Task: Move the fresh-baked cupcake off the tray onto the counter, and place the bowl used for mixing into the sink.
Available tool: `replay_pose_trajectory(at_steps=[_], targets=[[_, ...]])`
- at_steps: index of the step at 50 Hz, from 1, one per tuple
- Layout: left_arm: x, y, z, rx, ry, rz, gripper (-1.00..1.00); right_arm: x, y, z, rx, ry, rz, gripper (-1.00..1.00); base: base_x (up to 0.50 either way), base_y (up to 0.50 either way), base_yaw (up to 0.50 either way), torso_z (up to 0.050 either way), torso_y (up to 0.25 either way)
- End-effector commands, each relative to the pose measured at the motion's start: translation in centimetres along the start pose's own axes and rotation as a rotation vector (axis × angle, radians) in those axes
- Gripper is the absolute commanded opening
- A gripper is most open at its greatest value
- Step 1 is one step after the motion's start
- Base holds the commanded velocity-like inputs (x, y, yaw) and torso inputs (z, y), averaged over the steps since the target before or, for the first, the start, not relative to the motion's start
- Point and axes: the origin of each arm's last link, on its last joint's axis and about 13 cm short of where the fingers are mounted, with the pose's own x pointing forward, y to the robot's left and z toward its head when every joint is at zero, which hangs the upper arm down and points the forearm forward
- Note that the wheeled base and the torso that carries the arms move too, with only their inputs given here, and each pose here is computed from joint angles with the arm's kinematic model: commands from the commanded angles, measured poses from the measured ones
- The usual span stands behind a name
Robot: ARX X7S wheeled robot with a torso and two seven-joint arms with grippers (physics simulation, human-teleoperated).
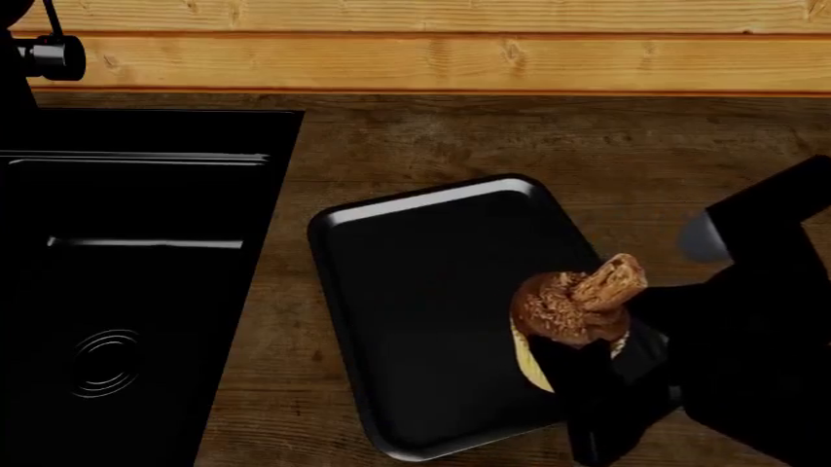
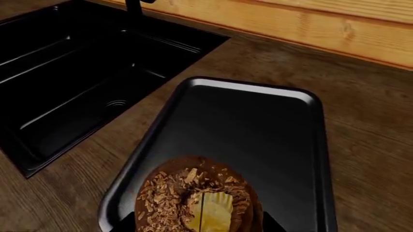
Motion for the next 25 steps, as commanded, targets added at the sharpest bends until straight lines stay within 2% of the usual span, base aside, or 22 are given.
replay_pose_trajectory(at_steps=[1,3,4,5,10,18,25], targets=[[0.0,0.0,0.0,0.000,0.000,0.000,1.00,-0.6,-0.2,0.1,-0.021,0.007,-0.023,-1.00,0.00,0.00,0.00,0.000,0.000],[0.0,0.0,0.0,0.000,-0.002,-0.001,1.00,-0.8,-0.6,0.0,-0.020,0.014,-0.054,-1.00,0.00,0.00,0.00,0.000,0.000],[0.1,0.0,0.1,0.000,-0.002,-0.001,1.00,-1.0,-0.8,0.0,-0.047,0.026,-0.087,-1.00,0.00,0.00,0.00,0.000,0.000],[0.1,0.0,0.0,0.001,-0.002,0.000,1.00,-1.1,-0.9,0.0,-0.025,0.011,-0.083,-1.00,0.00,0.00,0.00,0.000,0.000],[0.2,0.0,0.2,0.001,-0.002,0.000,1.00,-1.4,-1.4,0.1,-0.022,0.010,-0.128,-1.00,0.00,0.00,0.00,0.000,0.000],[0.0,0.0,0.0,0.001,-0.001,0.002,1.00,-2.5,-2.4,0.4,-0.009,0.009,-0.268,-1.00,0.00,0.00,0.00,0.000,0.000],[0.1,0.0,0.2,0.001,-0.002,0.001,1.00,-3.6,-2.8,0.1,0.012,-0.002,-0.334,-1.00,0.00,0.00,0.00,0.000,0.000]])
